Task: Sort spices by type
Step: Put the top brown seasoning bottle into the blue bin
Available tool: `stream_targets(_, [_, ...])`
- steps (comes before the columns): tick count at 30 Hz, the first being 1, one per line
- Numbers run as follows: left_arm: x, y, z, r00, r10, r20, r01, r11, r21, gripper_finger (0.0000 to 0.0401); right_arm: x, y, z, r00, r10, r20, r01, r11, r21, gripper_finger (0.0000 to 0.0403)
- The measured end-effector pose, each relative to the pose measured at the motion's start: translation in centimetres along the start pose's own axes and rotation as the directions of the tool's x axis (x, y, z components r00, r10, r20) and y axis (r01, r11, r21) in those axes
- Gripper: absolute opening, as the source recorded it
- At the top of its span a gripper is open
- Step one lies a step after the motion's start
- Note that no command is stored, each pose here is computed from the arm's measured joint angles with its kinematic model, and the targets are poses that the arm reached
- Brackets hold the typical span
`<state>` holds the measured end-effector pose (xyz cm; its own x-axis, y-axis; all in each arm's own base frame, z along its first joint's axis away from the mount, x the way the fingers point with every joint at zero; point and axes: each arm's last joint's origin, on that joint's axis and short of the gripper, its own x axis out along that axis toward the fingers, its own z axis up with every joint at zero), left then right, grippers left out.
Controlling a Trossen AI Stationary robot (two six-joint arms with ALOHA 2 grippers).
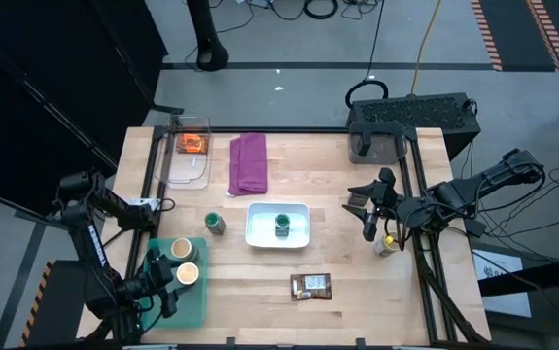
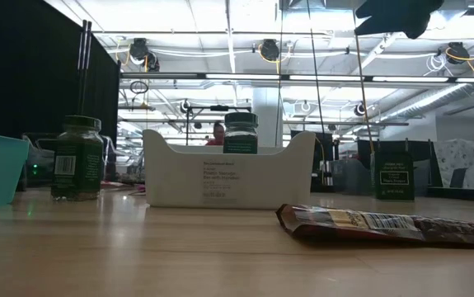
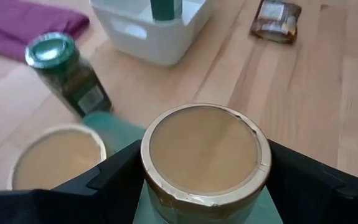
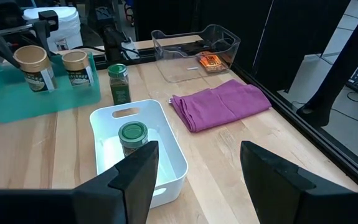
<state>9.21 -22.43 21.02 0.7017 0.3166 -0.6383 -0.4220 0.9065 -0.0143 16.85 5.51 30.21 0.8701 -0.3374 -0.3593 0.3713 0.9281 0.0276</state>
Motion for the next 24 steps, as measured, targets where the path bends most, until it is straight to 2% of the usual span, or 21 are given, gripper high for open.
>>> stream_targets(9, [0.15,0.04,-0.11,1.000,-0.004,0.015,0.004,1.000,0.011,0.0290,0.00,0.00,-0.01,1.000,0.001,0.000,-0.001,1.000,0.000,0.0210])
stream_targets(14, [0.10,0.03,0.08,0.996,-0.019,0.088,0.013,0.998,0.064,0.0290,0.00,0.00,-0.01,1.000,0.000,-0.001,0.000,1.000,-0.002,0.0210])
stream_targets(24, [0.36,-0.14,-0.18,0.996,-0.008,0.090,0.001,0.997,0.077,0.0290,0.00,0.00,-0.02,1.000,0.000,-0.002,0.000,1.000,-0.005,0.0210])
